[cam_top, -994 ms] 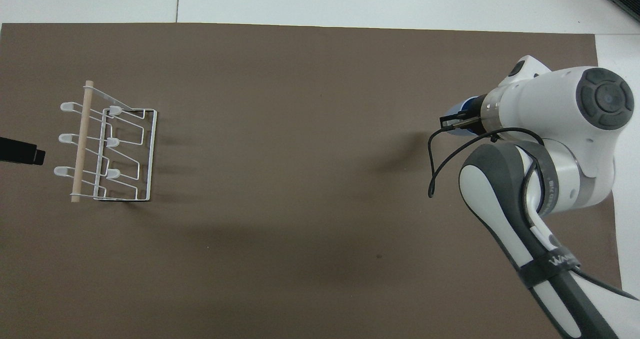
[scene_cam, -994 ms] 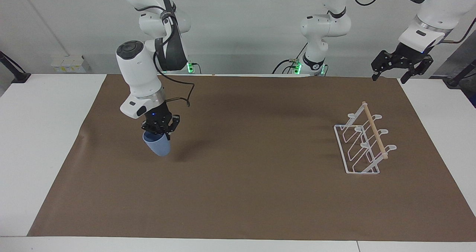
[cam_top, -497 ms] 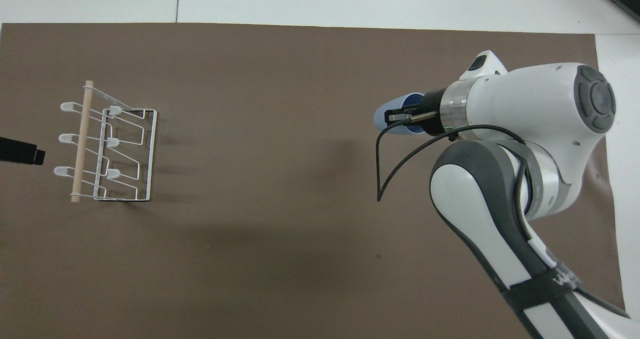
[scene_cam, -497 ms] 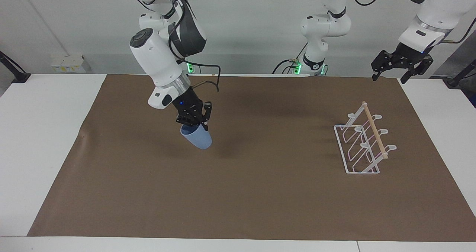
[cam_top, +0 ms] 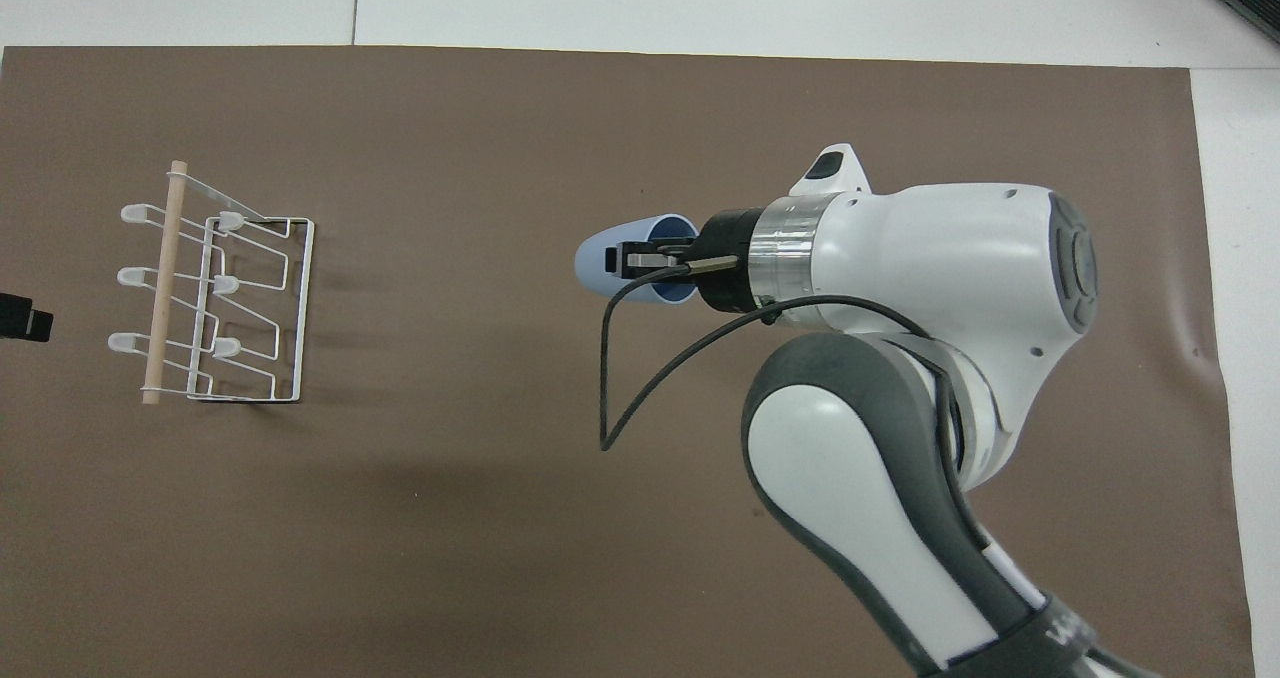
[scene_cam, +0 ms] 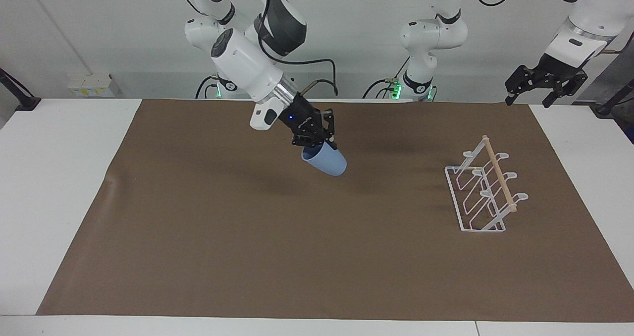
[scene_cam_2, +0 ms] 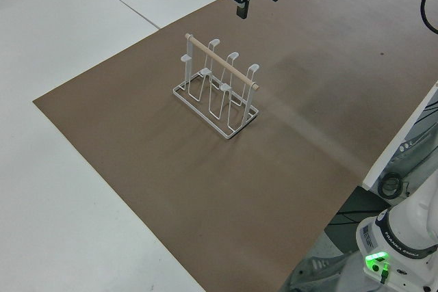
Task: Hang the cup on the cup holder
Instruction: 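Carry the blue cup with the right gripper toward the wire rack, then hold the cup with the right gripper while the left gripper reaches it, then grasp the blue cup with the left gripper and open the right gripper, then lift the cup with the left gripper while the right gripper withdraws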
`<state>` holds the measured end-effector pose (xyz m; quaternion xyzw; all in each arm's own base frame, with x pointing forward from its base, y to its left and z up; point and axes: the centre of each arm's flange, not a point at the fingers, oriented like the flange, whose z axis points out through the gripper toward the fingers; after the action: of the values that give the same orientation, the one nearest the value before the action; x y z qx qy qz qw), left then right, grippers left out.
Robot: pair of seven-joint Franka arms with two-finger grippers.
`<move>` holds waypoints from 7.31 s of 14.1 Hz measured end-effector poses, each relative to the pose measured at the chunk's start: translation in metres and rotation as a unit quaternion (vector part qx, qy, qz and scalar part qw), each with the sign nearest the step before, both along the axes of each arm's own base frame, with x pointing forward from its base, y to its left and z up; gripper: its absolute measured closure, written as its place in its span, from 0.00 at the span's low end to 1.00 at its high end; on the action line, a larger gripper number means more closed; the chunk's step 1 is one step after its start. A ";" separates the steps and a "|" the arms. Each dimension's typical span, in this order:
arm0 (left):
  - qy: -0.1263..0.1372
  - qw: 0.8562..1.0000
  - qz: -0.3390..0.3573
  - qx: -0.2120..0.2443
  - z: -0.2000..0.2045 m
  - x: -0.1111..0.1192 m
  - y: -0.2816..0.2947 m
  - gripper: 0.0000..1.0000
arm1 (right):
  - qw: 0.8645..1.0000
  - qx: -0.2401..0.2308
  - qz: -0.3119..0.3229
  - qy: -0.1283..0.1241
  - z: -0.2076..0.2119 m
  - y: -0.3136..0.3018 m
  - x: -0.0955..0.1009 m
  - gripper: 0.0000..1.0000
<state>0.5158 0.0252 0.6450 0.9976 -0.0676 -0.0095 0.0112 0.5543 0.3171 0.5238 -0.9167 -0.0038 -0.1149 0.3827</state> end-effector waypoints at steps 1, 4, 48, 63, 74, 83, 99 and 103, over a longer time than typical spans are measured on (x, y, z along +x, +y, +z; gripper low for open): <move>0.002 1.000 -0.006 -0.003 0.000 -0.001 -0.004 0.00 | 0.999 0.025 -0.018 0.007 0.004 0.017 -0.008 0.95; -0.003 0.994 -0.103 -0.026 0.000 -0.001 -0.021 0.00 | 0.993 0.095 -0.061 0.025 0.012 0.052 -0.028 0.95; -0.135 0.751 -0.639 -0.100 -0.028 -0.041 -0.250 0.20 | 0.971 0.186 -0.101 0.116 0.049 0.094 -0.068 0.65; -0.047 0.772 -0.634 -0.011 -0.051 -0.037 -0.208 0.20 | 0.970 0.191 -0.121 0.092 0.057 0.081 -0.057 0.00; 0.058 0.760 -0.591 0.263 -0.079 -0.030 -0.178 0.20 | 0.987 -0.053 0.072 -0.132 0.039 0.006 -0.005 0.00; 0.150 0.674 -0.611 0.386 -0.147 0.017 -0.177 0.20 | 0.933 -0.287 0.197 -0.088 0.001 -0.120 0.027 0.00; 0.121 0.535 -0.671 0.498 -0.193 0.068 -0.172 0.20 | 0.922 -0.371 0.041 0.103 0.050 -0.242 -0.016 0.00; 0.123 0.537 -0.670 0.498 -0.193 0.069 -0.169 0.20 | 0.918 -0.374 0.041 0.127 0.063 -0.264 -0.032 0.00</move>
<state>0.5846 -0.1438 0.4517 0.4948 -0.6984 -0.1684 -0.4888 0.5220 0.0526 0.5869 -0.9989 -0.0353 0.0282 0.0130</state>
